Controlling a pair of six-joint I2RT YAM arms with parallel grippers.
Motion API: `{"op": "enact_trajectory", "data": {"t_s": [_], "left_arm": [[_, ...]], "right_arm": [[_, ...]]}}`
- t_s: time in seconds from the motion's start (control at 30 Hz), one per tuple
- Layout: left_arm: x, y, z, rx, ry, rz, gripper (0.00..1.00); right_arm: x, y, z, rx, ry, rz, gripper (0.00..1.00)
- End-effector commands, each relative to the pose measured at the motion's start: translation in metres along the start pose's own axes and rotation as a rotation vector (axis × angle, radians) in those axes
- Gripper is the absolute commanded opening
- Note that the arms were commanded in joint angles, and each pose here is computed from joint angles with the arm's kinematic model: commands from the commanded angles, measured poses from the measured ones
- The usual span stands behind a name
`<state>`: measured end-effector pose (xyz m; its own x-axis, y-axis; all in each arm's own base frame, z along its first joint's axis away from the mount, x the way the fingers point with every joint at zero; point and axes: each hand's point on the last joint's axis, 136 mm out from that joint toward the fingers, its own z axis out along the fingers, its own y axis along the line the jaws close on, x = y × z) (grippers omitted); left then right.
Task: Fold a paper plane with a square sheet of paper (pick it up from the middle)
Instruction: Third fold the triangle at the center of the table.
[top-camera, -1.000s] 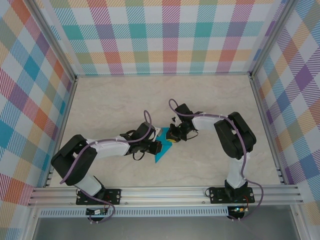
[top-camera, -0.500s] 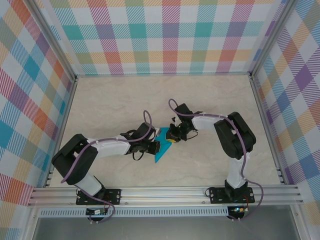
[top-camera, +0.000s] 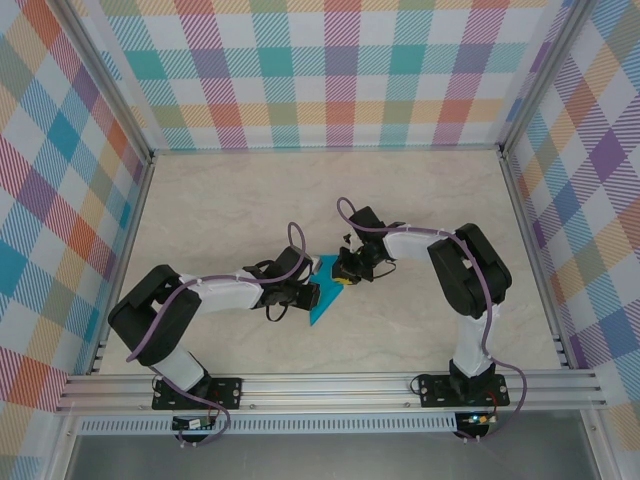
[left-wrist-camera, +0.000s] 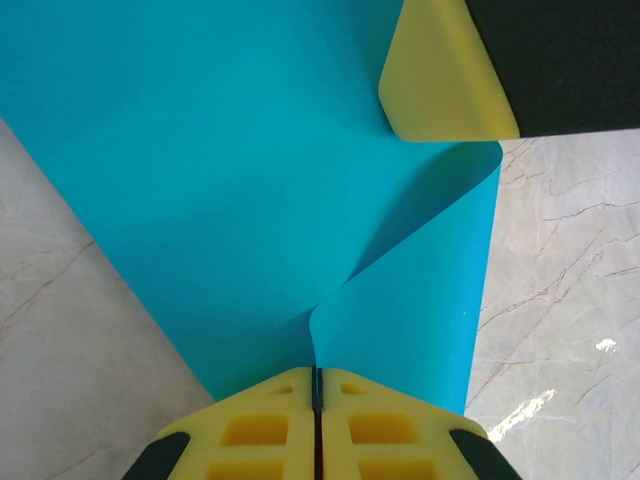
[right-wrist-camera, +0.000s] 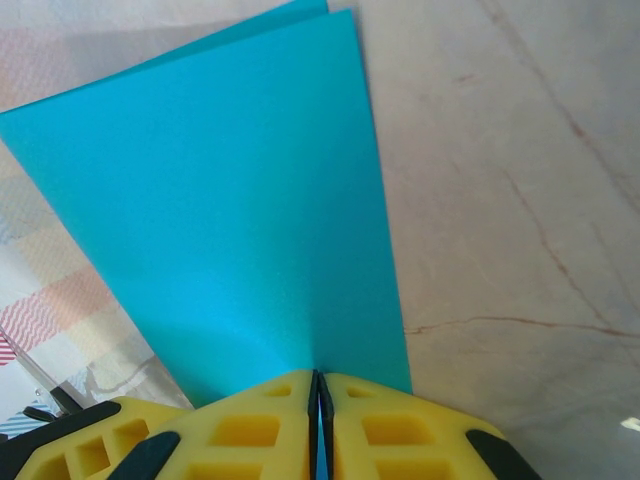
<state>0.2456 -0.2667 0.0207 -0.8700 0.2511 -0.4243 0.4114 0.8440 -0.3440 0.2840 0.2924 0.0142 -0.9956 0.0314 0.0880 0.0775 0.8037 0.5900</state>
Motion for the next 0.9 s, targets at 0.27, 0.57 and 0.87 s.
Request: {"op": "enact_trajectory", "data": {"t_s": [0.27, 0.57, 0.87], "left_arm": [[-0.01, 0.005, -0.009, -0.024, -0.042, -0.029, 0.08], [-0.008, 0.006, -0.008, -0.02, -0.045, -0.034, 0.08], [0.0, 0.01, 0.0, -0.032, -0.011, -0.04, 0.08]], "right_arm": [[0.006, -0.032, 0.012, 0.11, 0.025, 0.044, 0.13], [0.007, -0.034, 0.014, 0.112, 0.029, 0.048, 0.13], [0.006, -0.033, 0.015, 0.11, 0.032, 0.051, 0.14]]}}
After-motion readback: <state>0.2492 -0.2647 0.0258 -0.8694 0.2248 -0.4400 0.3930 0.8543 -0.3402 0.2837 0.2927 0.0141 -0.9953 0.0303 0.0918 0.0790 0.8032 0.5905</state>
